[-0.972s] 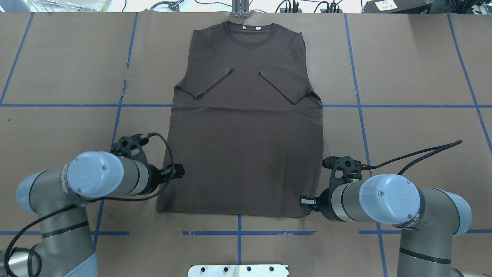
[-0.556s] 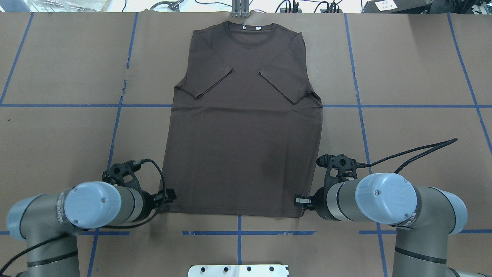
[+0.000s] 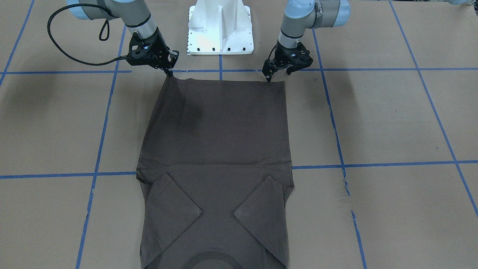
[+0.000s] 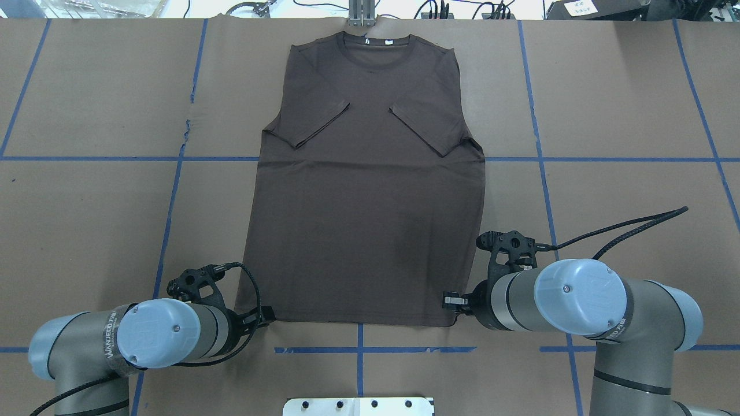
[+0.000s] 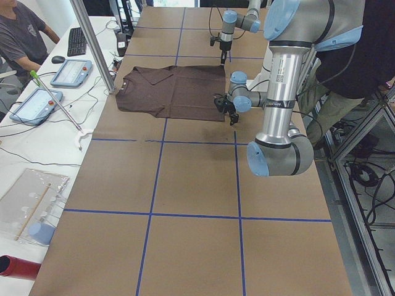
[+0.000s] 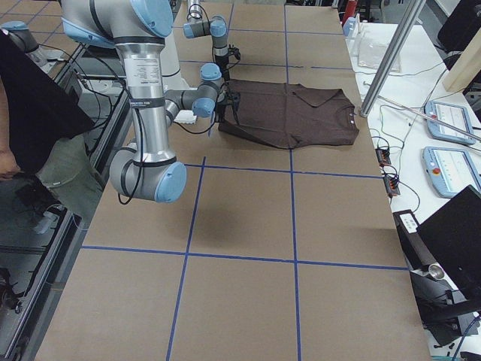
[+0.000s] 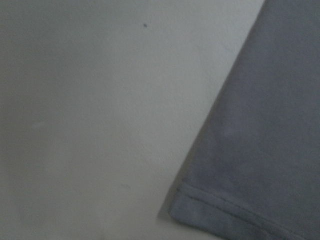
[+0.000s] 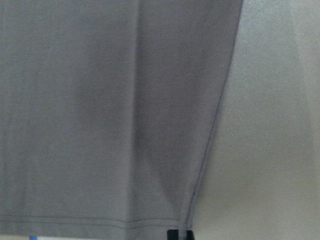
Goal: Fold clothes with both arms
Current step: 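Lower the left gripper to the other hem corner and grasp both hem corners, then lift the hem with both grippers and fold it toward the collar, then lay the hem down near the collar and open both grippers, then grasp the folded edge with the right gripper while the left gripper rises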
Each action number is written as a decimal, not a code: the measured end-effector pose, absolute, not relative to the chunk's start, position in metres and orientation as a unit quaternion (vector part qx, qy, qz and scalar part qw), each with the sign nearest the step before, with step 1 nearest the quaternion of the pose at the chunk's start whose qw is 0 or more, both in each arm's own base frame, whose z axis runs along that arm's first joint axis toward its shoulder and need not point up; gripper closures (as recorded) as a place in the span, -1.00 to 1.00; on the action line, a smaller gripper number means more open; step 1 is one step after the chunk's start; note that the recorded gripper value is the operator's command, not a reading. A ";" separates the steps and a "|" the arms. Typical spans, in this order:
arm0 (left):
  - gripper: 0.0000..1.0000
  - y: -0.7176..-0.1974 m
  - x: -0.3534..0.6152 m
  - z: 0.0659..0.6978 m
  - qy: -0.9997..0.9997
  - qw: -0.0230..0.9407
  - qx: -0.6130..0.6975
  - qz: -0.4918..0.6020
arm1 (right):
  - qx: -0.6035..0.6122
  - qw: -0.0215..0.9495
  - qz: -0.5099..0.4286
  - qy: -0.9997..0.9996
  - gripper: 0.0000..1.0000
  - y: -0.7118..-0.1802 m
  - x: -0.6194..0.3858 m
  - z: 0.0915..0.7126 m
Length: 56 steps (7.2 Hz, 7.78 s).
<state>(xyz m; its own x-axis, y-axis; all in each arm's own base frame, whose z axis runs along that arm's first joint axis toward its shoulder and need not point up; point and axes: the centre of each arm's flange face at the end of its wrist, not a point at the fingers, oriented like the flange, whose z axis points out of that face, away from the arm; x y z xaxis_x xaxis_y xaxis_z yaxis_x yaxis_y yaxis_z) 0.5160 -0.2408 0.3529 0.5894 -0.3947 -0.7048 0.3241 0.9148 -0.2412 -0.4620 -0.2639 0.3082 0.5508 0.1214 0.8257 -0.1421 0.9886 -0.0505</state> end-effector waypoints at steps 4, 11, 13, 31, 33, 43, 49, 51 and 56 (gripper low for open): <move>-0.98 -0.260 0.507 0.353 0.395 0.892 -0.033 -0.216 | 0.011 0.880 0.075 -0.468 1.00 -0.265 -0.461 0.308; 0.56 -0.271 0.508 0.350 0.396 0.889 -0.022 -0.230 | 0.009 0.880 0.075 -0.470 1.00 -0.265 -0.460 0.307; 0.93 -0.271 0.508 0.350 0.396 0.889 -0.023 -0.230 | 0.009 0.880 0.075 -0.470 1.00 -0.266 -0.460 0.307; 1.00 -0.151 0.373 0.181 0.478 0.876 -0.039 -0.054 | -0.071 0.843 -0.009 -0.533 1.00 -0.214 -0.360 0.256; 1.00 -0.214 0.359 0.191 0.463 0.885 0.015 -0.052 | 0.000 0.849 -0.030 -0.528 1.00 -0.271 -0.368 0.264; 1.00 -0.526 0.401 0.321 0.407 0.893 0.155 -0.117 | 0.096 0.894 0.030 -0.436 1.00 -0.542 -0.410 0.306; -0.29 -0.564 0.438 0.313 0.402 0.895 0.152 -0.123 | 0.087 0.901 0.042 -0.423 1.00 -0.586 -0.444 0.293; -1.00 -0.565 0.438 0.310 0.409 0.890 0.157 -0.124 | 0.089 0.901 0.040 -0.423 -1.00 -0.587 -0.444 0.292; -1.00 -0.567 0.413 0.275 0.444 0.873 0.150 -0.138 | 0.044 0.886 0.066 -0.457 -1.00 -0.529 -0.434 0.292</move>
<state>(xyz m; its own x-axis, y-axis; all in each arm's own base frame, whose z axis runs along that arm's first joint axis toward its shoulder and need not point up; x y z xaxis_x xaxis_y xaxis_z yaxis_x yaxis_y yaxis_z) 0.4129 -0.5674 0.2746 0.5680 -0.1076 -0.8160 0.3745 0.9166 0.1398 -0.4343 -0.5292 0.2917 0.5728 0.0772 0.8160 -0.1573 0.9874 0.0170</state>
